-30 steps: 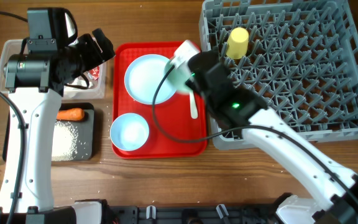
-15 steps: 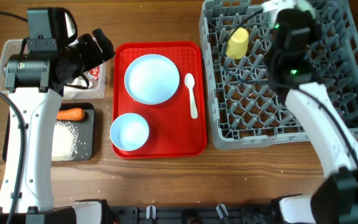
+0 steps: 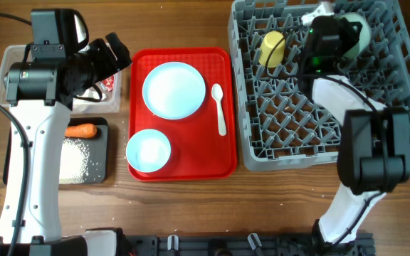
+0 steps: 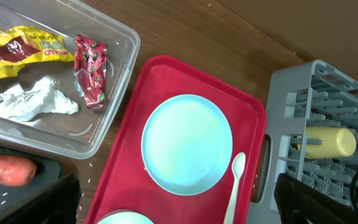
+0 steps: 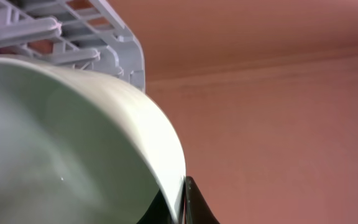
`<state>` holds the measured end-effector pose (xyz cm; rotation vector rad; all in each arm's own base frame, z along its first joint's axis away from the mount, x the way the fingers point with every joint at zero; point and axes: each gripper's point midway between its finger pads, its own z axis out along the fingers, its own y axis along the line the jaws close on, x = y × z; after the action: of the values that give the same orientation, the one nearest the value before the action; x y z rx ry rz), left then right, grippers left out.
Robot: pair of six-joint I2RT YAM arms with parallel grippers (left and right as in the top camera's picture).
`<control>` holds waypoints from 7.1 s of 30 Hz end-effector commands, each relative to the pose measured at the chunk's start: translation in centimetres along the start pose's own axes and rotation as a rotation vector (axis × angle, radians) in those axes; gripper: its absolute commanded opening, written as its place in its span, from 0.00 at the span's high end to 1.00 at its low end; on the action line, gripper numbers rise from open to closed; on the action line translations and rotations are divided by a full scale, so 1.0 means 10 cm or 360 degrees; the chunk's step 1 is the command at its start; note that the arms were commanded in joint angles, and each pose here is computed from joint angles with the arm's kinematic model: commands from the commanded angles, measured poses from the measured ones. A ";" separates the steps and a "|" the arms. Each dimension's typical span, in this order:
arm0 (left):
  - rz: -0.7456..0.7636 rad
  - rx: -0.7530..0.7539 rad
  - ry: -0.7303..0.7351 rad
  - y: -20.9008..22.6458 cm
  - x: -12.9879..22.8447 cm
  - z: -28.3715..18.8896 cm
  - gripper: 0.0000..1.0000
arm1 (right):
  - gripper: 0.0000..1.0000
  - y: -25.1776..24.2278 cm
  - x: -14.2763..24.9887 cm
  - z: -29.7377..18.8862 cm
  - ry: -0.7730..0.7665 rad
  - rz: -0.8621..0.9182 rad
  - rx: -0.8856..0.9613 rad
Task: Sort waste into correct bins and load items into the dishwasher rack
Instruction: 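Lift green bowl and carry it right into the rack, then set green bowl upside down in rack and release it, then move right gripper left over red tray down to light-blue bowl rim, then close right gripper on light-blue bowl rim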
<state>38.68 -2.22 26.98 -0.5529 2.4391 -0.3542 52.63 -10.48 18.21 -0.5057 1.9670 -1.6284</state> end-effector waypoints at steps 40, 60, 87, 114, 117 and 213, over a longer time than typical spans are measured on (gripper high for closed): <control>0.0021 -0.0019 -0.0020 0.03 -0.03 -0.01 0.00 | 0.03 0.08 -0.37 -0.78 0.0059 0.0031 0.0130; 0.0021 -0.0018 -0.0020 0.03 -0.03 -0.01 0.00 | 0.00 -0.80 -0.26 -0.90 0.0049 0.0384 0.0275; 0.0020 -0.0019 -0.0020 0.03 -0.03 -0.01 0.00 | 0.18 0.31 -0.53 -2.30 -0.0129 0.1634 -0.2212; 0.0021 -0.0018 -0.0020 0.03 -0.03 -0.01 0.00 | 0.27 2.32 -0.69 -4.90 -0.0004 0.0782 -0.2695; 0.0021 -0.0018 -0.0020 0.03 -0.03 -0.01 0.00 | 0.24 2.30 -0.75 -4.91 -0.0078 0.0778 -0.2706; 0.0021 -0.0018 -0.0020 0.03 -0.03 -0.01 0.00 | 0.59 1.40 -0.84 -4.93 -0.0437 0.0780 -0.2620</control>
<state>38.68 -2.21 26.98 -0.5531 2.4390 -0.3537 28.01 35.43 6.44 -0.6424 2.6384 0.5784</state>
